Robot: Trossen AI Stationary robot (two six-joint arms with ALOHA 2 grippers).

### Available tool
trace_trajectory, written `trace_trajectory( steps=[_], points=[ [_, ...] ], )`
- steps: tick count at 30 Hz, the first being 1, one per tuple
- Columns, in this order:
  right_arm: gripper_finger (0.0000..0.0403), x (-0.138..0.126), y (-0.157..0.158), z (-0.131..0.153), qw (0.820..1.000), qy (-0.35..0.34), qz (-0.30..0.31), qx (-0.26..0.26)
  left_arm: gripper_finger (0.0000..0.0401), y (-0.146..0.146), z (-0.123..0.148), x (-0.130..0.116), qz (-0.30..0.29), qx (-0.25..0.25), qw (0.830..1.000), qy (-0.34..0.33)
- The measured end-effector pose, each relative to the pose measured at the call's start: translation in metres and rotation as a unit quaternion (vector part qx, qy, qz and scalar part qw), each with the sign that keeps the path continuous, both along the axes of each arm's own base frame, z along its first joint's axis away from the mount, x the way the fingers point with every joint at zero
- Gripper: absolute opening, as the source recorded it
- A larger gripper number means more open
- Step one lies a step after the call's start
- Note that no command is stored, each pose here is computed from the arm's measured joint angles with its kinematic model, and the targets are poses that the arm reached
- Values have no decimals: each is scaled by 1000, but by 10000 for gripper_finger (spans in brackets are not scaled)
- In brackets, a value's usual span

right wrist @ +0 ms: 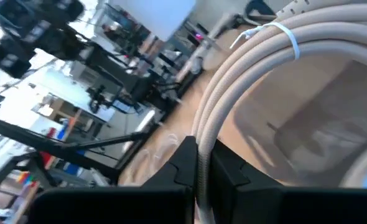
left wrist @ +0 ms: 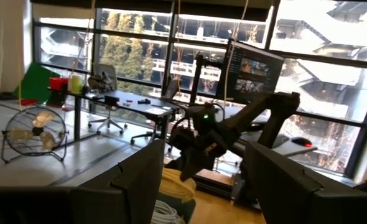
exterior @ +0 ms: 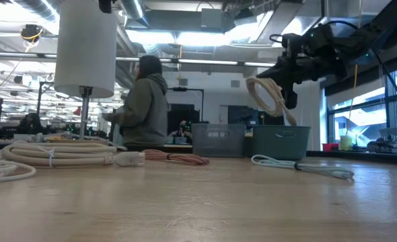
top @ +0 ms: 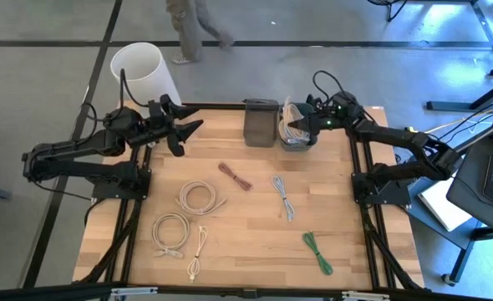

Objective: Pick & Place USB Port
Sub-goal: Put the light brown HDMI cable into the blue bin

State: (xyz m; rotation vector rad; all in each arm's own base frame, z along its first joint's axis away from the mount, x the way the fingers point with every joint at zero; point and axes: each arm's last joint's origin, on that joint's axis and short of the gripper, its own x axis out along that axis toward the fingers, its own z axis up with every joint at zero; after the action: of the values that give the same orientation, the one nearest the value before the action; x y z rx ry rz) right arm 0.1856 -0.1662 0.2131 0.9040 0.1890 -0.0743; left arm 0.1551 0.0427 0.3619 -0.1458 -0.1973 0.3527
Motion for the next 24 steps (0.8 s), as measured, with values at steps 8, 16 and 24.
trace_trajectory(
  steps=[8, 16, 24],
  points=[
    [17, -8, -1, -15, 998, 65, -6, -18, 221, 1, 0, 0, -14, -7, 1000, -3],
    [17, -14, -9, -22, 995, 89, -33, -38, 221, 1, 0, 0, -15, -10, 1000, -4],
    [17, -8, -14, -57, 990, 143, 6, -11, 221, 1, 0, 0, -16, -16, 1000, -6]
  ],
)
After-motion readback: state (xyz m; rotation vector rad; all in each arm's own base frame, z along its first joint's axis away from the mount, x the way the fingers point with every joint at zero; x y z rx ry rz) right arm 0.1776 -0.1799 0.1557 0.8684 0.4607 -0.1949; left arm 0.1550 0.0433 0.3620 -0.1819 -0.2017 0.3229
